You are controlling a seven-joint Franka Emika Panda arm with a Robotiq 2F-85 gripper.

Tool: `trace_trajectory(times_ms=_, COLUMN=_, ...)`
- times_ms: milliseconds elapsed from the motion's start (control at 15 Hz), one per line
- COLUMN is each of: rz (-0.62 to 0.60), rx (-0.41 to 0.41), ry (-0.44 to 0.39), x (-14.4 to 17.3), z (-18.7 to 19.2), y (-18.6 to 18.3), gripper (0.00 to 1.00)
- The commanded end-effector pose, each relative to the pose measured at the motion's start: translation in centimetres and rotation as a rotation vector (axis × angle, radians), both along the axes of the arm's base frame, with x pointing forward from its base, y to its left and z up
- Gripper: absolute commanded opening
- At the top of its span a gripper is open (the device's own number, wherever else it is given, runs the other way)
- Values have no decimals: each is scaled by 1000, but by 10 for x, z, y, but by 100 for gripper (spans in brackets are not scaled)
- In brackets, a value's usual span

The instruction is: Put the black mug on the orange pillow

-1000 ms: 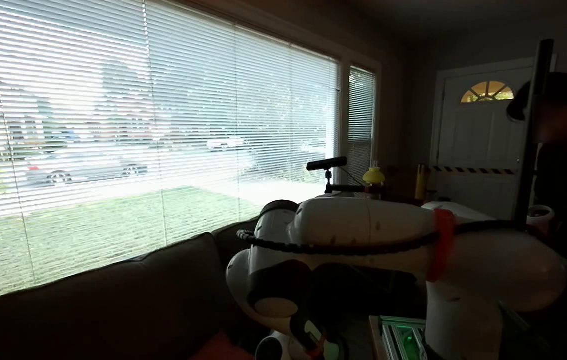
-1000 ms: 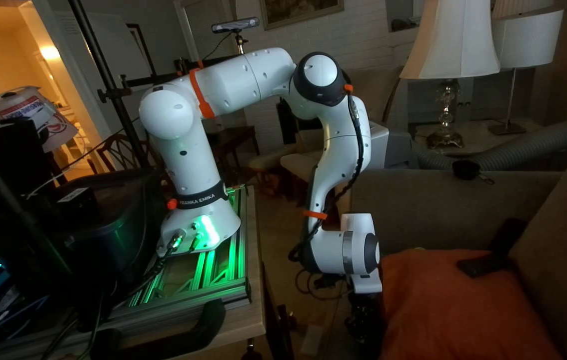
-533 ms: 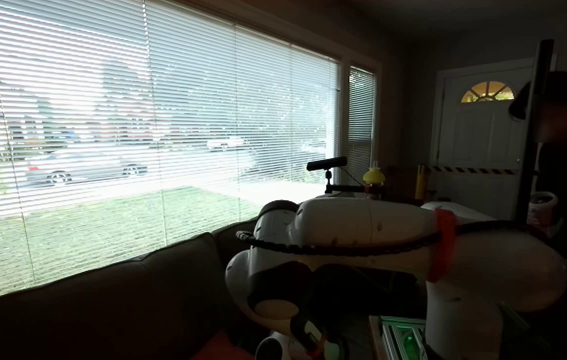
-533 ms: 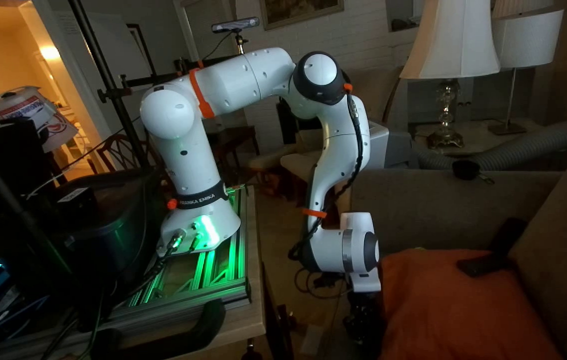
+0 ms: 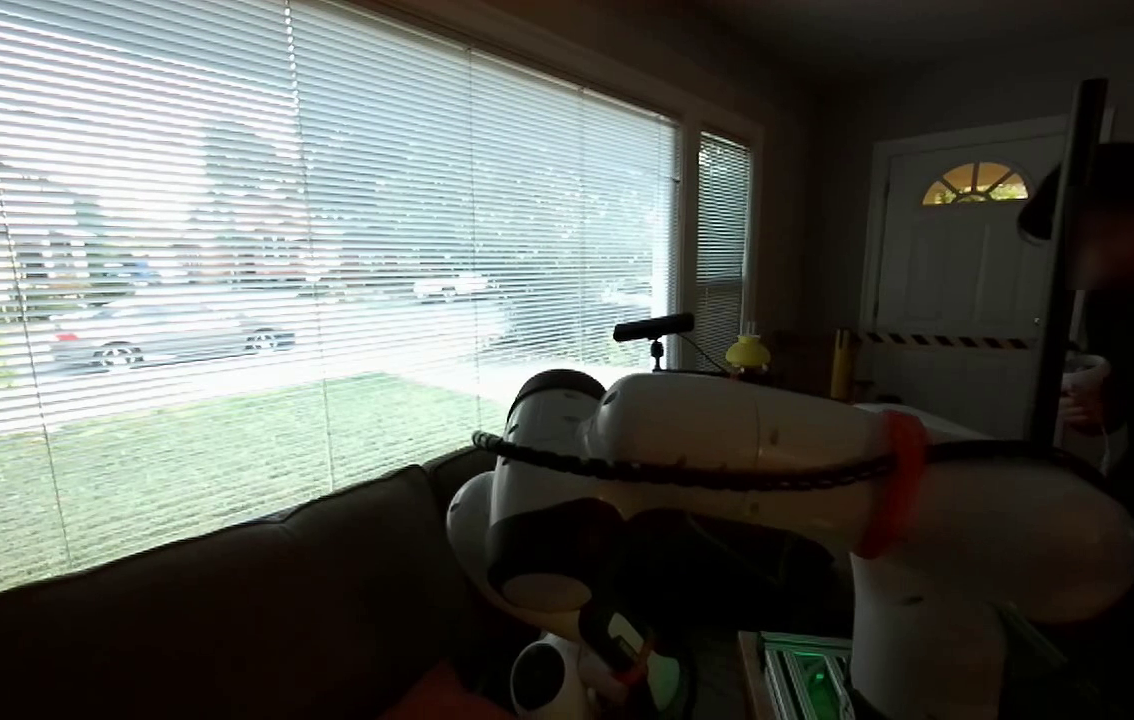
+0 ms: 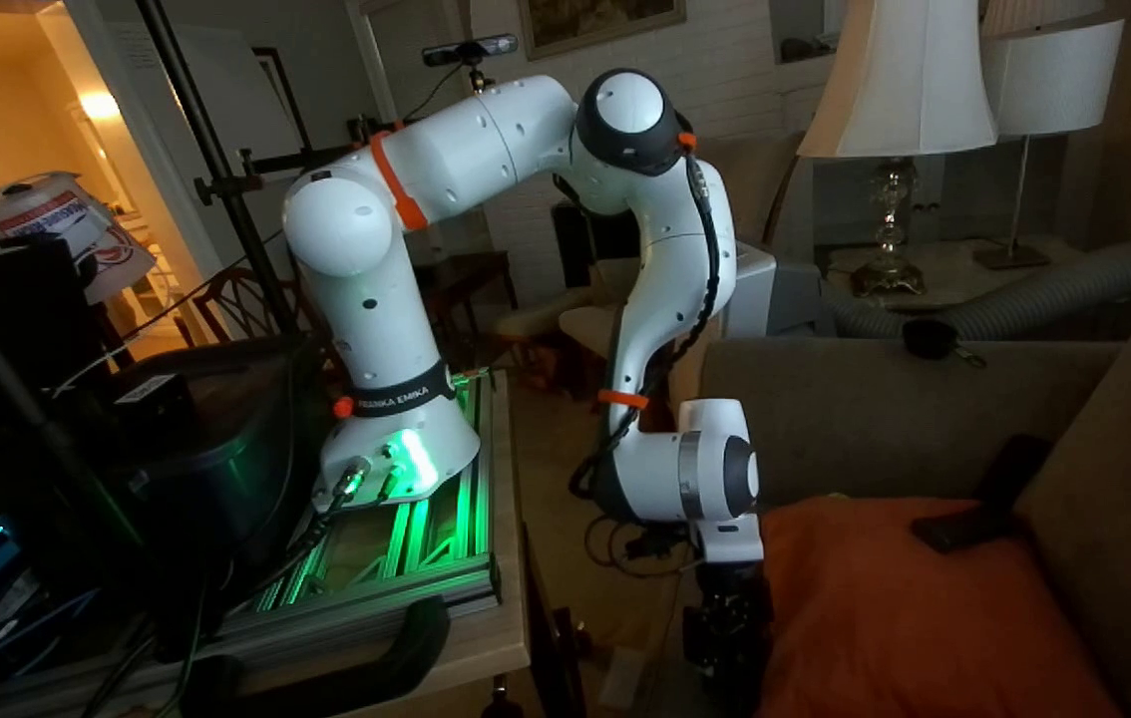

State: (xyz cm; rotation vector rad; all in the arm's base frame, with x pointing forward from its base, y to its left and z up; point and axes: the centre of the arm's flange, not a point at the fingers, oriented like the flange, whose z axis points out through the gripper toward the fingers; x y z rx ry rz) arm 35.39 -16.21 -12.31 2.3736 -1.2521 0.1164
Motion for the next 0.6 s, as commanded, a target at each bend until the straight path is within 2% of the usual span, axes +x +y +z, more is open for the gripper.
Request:
trace_trajectory(times_ms=0, rz=-10, rx=100, ry=-49, x=-2, z=25, y=-2, gripper=100)
trace_trajectory(times_ms=400, rz=16, rx=288, ry=-41, x=-15, z=18, y=10, gripper=100)
trace_trajectory(times_ms=533, rz=33, rx=323, ry=-45, x=-16, z=12, y=13, gripper=100)
